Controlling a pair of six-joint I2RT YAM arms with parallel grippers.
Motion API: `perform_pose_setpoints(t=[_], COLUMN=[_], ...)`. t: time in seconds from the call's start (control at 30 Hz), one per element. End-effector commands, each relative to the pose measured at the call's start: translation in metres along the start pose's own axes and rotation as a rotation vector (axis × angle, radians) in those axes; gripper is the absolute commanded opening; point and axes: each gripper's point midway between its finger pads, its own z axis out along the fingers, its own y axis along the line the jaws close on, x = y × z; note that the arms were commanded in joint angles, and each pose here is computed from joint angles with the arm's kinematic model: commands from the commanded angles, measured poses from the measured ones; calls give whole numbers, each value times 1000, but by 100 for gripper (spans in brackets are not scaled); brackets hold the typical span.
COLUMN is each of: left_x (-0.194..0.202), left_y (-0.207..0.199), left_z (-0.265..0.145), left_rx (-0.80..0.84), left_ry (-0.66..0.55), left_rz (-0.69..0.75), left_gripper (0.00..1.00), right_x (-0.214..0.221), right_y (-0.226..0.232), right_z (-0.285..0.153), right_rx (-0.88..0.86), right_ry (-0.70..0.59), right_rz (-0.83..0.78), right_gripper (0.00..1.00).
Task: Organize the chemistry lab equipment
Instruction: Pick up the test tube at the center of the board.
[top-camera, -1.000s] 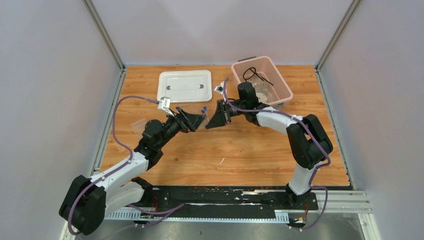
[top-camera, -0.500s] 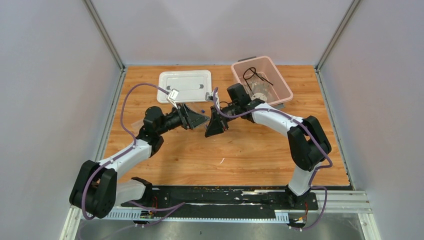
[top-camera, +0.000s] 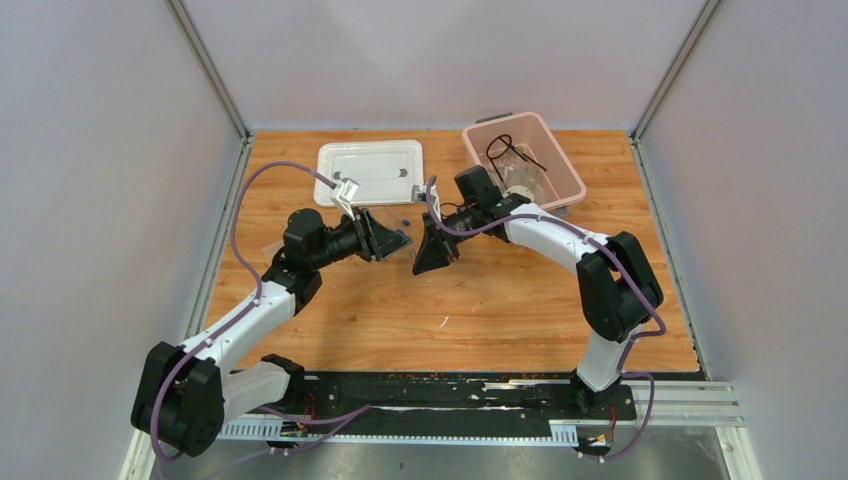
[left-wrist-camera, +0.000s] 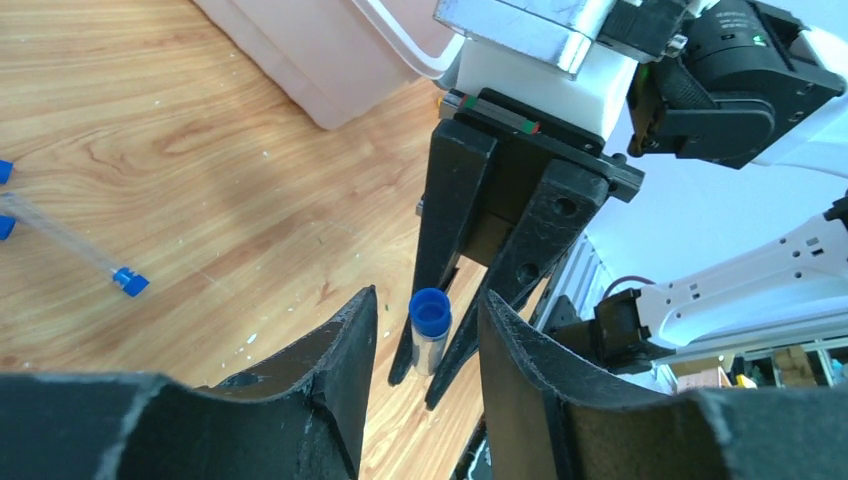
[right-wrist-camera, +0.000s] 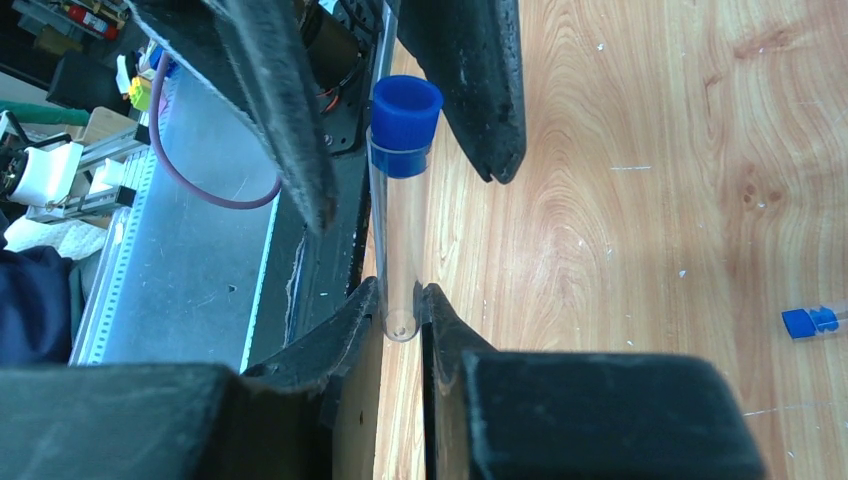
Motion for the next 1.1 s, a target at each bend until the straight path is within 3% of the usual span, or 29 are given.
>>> perform_pose_setpoints(t=[0.0,0.2,0.33,0.37,0.5,0.6,0.8,1.07], left_x=[-11,-11,-10,-9,-10,-11,-20,-58], left_y=[-6,-7,-8,-7,0,12,66,140], left_z=[1,1,1,0,-3,-8,-43,-128], left_rx=[11,18,24,19,-27,-102,-467,-1087], left_ry=[-13,-10,2,5,-7,-12,-34,-234], left_rz=[49,55,68,72,99,135,260,369], left_gripper=[46,29,0,0,0,0,0,0], right_x=[-14,-12,-11,-11,-11,-11,-12,-12], right_y=[8,8,8,8,6,1,-7,-5], right_z=[2,4,5,5,4,1,-5,-6], right_rx=[-23,-29,-32,-31,-5,44,120,115], right_ry=[-5,4,9,11,21,34,65,73], right_rz=[-77,-78,-72,-69,-63,-70,-105,-116], right_gripper=[0,0,1,4,40,53,56,55])
